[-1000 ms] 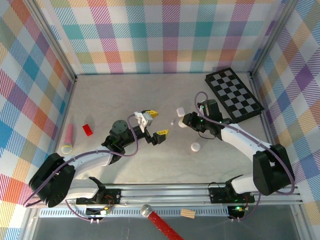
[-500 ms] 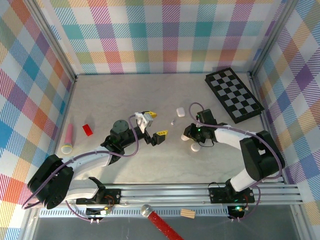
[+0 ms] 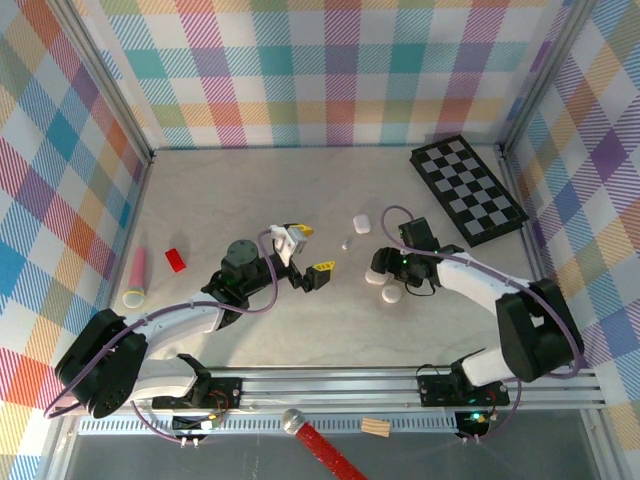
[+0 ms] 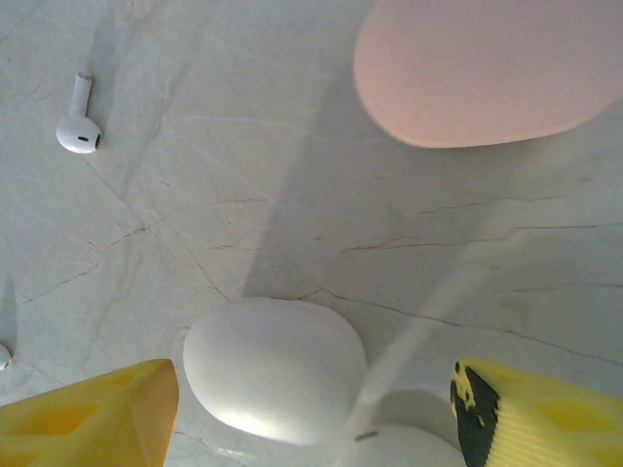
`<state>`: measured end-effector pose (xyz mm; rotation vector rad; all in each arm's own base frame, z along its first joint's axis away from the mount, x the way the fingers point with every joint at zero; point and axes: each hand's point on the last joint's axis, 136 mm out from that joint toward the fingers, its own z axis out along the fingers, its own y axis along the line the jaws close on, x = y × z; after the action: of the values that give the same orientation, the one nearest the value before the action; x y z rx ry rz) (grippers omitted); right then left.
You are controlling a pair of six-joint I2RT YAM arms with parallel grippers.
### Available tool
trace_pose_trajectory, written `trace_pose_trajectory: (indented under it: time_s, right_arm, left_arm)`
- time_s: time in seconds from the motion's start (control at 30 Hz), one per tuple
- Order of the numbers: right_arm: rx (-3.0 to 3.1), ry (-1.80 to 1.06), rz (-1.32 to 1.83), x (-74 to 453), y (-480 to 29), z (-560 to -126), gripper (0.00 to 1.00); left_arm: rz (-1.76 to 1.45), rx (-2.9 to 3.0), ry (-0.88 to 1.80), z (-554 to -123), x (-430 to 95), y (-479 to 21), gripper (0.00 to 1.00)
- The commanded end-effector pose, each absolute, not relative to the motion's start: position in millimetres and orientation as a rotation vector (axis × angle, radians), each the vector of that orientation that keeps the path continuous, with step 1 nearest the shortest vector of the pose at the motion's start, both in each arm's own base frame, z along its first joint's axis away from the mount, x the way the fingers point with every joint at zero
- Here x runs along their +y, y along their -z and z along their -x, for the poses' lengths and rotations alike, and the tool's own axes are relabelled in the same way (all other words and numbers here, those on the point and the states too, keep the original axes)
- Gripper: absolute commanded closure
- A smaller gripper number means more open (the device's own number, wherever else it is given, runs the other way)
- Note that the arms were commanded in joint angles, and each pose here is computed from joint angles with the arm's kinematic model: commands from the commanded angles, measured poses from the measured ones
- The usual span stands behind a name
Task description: Insert the wireless bluetooth earbuds into the charging case
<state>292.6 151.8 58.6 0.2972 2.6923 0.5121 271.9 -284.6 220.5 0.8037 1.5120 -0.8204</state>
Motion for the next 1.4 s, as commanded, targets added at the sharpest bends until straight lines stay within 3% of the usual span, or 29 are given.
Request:
trace_pose_trajectory:
  time_s: [0.0, 0.37, 1.03, 1.37]
  right_arm:
    - [2.732, -0.323, -0.25, 130.1, -67.9, -278.7, 0.25]
    - [2.865, -0.097, -0.03, 138.3, -45.4, -249.1, 0.25]
    - [2.799, -0.268, 0.55, 253.1, -35.1, -258.6, 0.25]
    - [2.643, -0.254, 0.477, 243.0, -65.5, -265.6, 0.23]
  left_arm:
    - [-0.783, 1.521, 0.809, -278.1, -281.9, -219.9, 0.0]
    - [-0.782, 1.526, 0.805, -282.4, -281.9, -216.8, 0.0]
    - [-0.597, 1.54, 0.801, -287.6, -237.6, -222.5, 0.0]
    - [-0.577, 1.558, 0.758, -282.3, -222.7, -221.6, 0.0]
